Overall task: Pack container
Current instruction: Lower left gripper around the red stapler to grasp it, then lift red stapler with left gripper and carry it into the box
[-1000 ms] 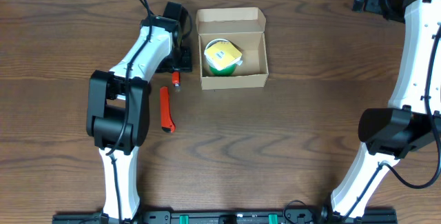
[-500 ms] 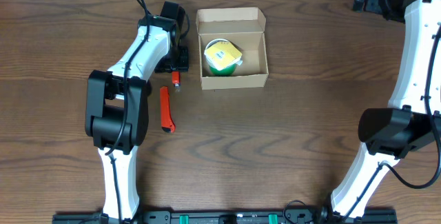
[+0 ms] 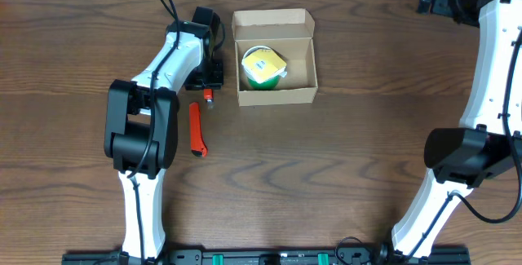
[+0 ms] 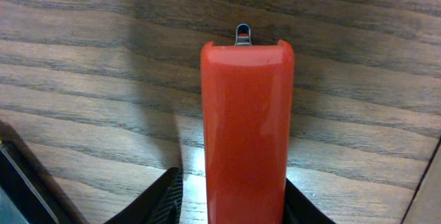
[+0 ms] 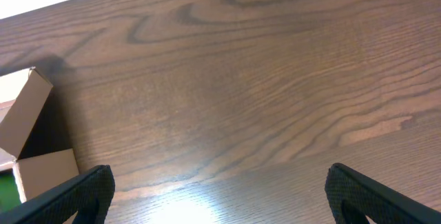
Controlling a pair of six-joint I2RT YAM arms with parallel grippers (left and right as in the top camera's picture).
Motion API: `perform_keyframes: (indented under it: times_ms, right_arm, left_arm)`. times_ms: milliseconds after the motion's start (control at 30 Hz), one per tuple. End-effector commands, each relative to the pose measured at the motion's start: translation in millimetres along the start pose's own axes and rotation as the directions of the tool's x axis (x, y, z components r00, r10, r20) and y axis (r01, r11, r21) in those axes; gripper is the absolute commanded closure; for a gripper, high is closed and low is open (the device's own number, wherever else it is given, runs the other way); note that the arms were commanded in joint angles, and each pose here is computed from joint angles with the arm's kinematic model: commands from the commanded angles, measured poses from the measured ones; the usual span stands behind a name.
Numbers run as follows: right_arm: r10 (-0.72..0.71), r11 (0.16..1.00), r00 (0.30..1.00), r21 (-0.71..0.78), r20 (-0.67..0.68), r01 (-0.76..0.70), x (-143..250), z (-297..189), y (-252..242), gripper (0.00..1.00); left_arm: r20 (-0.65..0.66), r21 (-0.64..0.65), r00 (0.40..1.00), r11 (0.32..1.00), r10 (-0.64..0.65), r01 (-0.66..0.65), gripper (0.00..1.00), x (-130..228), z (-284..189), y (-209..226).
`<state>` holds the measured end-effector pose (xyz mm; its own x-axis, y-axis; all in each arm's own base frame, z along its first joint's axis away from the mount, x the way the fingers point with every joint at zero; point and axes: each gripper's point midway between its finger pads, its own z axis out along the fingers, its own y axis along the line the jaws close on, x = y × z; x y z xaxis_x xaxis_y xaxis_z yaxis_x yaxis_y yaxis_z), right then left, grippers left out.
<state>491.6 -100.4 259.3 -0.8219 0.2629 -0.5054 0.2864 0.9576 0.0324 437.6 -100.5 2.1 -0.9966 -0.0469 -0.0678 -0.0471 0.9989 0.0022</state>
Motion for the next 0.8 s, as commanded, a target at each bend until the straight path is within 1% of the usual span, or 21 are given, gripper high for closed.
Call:
perform_keyframes:
  times_ms: [0,100,167,333,367,500,600,767]
  right_arm:
    - [0.012,1.0,1.0,-0.002,-0.008,-0.012,1.3,2.8,0.6,0.01]
    - [0.011,1.0,1.0,-0.002,-0.008,-0.011,1.3,2.8,0.6,0.01]
    - [0.011,1.0,1.0,-0.002,-0.008,-0.011,1.3,2.8,0.6,0.01]
    - [0.011,1.0,1.0,-0.002,-0.008,-0.011,1.3,2.8,0.6,0.01]
    - [0.011,1.0,1.0,-0.002,-0.008,-0.011,1.3,2.8,0.5,0.01]
    - [0.011,1.0,1.0,-0.002,-0.008,-0.011,1.3,2.8,0.5,0.01]
    - [0.011,1.0,1.0,-0.002,-0.008,-0.011,1.3,2.8,0.6,0.01]
    - [0.011,1.0,1.0,-0.002,-0.008,-0.011,1.3,2.8,0.6,0.01]
  left_arm:
    - [0.002,-0.007,1.0,1.0,-0.008,0.008,0.62,-3.4,1.4,1.9]
    - [0.0,-0.008,1.0,1.0,-0.009,0.009,0.62,-2.8,1.4,2.1]
    - [-0.004,-0.009,1.0,1.0,-0.009,0.009,0.66,-1.9,1.4,2.4]
    - [-0.022,-0.015,1.0,1.0,-0.008,0.008,0.85,2.6,1.3,3.7]
    - [-0.025,-0.016,1.0,1.0,-0.008,0.007,0.87,3.3,1.2,3.9]
    - [-0.039,-0.019,0.999,1.0,-0.008,0.007,0.9,6.8,0.4,4.7]
    - [-0.051,-0.01,0.999,1.0,-0.007,0.007,0.94,8.2,-5.3,3.1]
    - [-0.042,-0.005,0.999,1.0,-0.007,0.007,0.94,-1.7,-35.2,0.6]
